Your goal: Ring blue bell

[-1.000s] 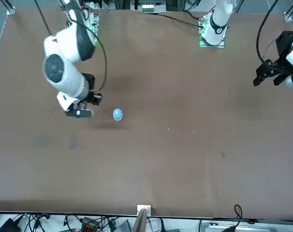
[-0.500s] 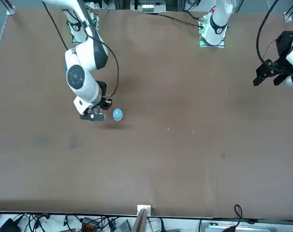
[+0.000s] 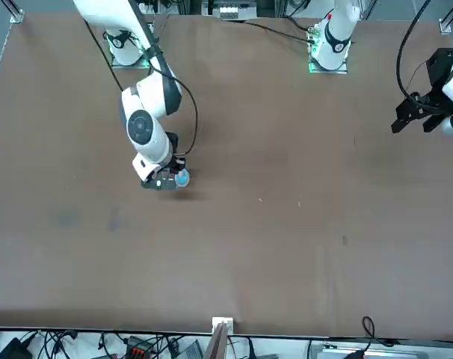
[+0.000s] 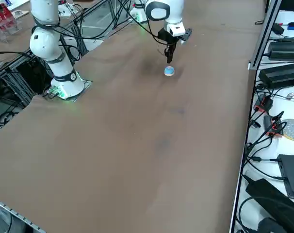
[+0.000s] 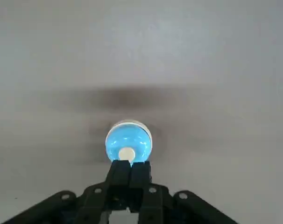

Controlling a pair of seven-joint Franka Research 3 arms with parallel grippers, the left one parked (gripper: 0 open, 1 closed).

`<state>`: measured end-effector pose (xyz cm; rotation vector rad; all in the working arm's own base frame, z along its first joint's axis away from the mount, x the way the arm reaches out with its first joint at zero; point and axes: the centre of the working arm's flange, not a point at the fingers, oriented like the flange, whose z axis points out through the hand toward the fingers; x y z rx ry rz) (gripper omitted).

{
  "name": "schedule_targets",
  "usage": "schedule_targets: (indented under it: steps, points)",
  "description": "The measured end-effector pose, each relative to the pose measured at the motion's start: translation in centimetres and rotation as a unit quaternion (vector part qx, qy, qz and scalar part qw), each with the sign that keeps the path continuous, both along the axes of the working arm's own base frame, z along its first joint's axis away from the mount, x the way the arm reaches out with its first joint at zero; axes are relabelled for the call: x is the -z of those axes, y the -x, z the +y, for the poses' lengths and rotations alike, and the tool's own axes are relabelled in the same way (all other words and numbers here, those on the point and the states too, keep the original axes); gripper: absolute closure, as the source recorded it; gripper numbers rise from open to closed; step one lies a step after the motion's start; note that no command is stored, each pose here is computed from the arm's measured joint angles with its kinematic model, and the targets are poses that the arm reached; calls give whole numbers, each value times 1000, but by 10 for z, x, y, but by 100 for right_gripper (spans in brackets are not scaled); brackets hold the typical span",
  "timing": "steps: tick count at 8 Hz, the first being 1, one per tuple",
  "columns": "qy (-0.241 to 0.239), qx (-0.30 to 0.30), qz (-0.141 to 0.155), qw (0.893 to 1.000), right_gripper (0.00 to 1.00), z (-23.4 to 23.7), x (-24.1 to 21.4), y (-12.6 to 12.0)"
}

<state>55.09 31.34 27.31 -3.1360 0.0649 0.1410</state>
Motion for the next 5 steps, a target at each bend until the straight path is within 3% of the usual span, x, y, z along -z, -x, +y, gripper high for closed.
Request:
schedule_targets:
  steps: [5]
  points:
    - [-2, -1, -8, 1000, 99, 5, 18, 9]
